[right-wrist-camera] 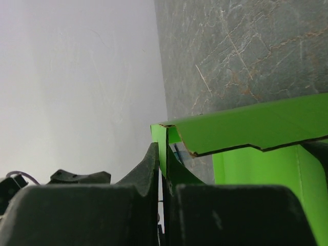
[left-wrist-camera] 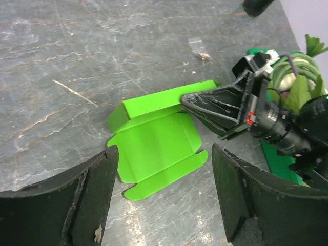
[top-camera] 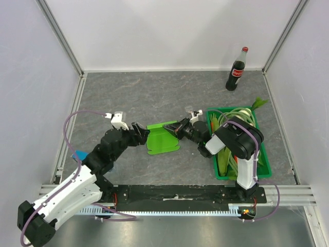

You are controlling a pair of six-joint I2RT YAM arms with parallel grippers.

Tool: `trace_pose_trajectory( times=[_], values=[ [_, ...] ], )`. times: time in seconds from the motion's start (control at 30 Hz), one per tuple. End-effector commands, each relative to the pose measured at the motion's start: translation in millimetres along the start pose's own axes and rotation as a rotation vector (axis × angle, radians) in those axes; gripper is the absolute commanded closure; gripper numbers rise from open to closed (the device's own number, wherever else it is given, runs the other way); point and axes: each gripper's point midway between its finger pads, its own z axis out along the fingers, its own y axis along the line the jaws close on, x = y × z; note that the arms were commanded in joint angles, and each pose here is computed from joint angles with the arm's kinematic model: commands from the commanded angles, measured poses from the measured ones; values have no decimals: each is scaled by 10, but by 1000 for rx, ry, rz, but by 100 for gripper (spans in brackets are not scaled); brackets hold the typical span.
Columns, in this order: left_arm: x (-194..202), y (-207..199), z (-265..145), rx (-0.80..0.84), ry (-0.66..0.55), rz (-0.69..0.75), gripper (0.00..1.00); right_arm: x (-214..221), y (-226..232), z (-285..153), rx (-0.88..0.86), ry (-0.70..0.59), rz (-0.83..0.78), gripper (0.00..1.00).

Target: Fold the paper box

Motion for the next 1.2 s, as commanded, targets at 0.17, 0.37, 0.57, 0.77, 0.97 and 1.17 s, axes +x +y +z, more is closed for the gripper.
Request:
trace_pose_trajectory(
  times=[0.17,0.37,0.57,0.77,0.97,1.17],
  values=[
    [-238,-78,195,73,39,37,20,123,-90,76,93,121,-221,97],
    [-177,11,454,44,86,-33,25,171,-157,167,137,248,-361,98],
    [-195,64,461,52,37,31,23,113,-152,165,196,356,-500,98],
    [28,109,635,77,112,119,23,96,-16,132,167,427,-536,96],
    [184,5,743,176,155,181,25,193,77,79,148,503,-537,96],
    [286,54,901,117,256,257,28,250,279,44,79,503,-444,96]
  ],
)
